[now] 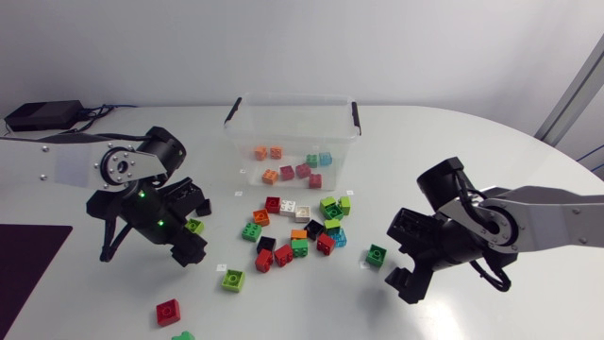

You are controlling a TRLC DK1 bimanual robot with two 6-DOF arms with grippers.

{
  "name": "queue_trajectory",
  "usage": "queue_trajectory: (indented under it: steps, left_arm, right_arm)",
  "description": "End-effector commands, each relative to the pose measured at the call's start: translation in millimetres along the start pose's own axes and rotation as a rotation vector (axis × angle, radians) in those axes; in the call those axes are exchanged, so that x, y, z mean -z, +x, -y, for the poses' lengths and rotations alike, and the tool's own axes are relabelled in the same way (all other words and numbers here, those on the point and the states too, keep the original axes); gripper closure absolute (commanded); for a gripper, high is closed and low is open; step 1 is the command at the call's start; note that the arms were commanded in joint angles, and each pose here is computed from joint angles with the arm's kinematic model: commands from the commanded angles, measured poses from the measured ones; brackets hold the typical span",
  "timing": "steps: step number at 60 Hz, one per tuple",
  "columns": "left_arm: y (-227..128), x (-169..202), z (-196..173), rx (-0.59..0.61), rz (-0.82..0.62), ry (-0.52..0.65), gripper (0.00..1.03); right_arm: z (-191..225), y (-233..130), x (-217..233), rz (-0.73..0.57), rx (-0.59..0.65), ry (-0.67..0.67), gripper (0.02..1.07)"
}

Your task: Place the duplo bricks in the container

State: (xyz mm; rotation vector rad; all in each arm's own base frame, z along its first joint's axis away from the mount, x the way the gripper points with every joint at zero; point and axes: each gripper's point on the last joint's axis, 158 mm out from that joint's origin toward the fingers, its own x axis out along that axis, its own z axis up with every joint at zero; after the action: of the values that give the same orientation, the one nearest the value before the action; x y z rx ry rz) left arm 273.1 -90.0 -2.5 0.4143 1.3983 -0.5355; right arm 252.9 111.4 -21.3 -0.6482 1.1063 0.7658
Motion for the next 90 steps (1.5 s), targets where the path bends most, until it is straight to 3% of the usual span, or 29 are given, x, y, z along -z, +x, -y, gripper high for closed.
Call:
queue_trajectory:
  steps: [1,16,40,55,63,74,90]
  left_arm:
    - [6.0,2.1,-3.1,0.017,-0.034,-0.085,0.34]
    - [5.6,-7.4,-21.0,-0.01,0.003,-0.176,0.34]
    - [25.9,-8.6,-28.8,-0.037,-0.012,-0.218,0.38]
    - [39.5,-8.1,-25.2,-0.028,-0.037,-0.214,0.5]
    - [37.4,-12.2,-25.2,-0.032,-0.023,-0.21,0.77]
    - [27.6,-10.2,-22.4,-0.033,-0.016,-0.199,0.79]
    - [-19.0,-26.3,-13.8,-0.06,0.095,-0.131,0.8]
  right_arm:
    - [-6.2,0.5,9.1,-0.003,-0.008,-0.022,0.13]
    - [-9.4,-1.8,12.7,-0.001,-0.009,-0.023,0.13]
    - [-13.7,1.3,16.5,0.0,-0.02,-0.019,0.13]
    - [-17.3,3.6,20.7,-0.003,-0.023,-0.013,0.13]
    - [-13.4,3.6,17.3,0.004,-0.011,-0.013,0.13]
    - [-3.4,0.3,1.9,0.023,0.004,-0.016,0.13]
    - [11.0,12.8,-23.5,0.009,-0.011,-0.028,0.13]
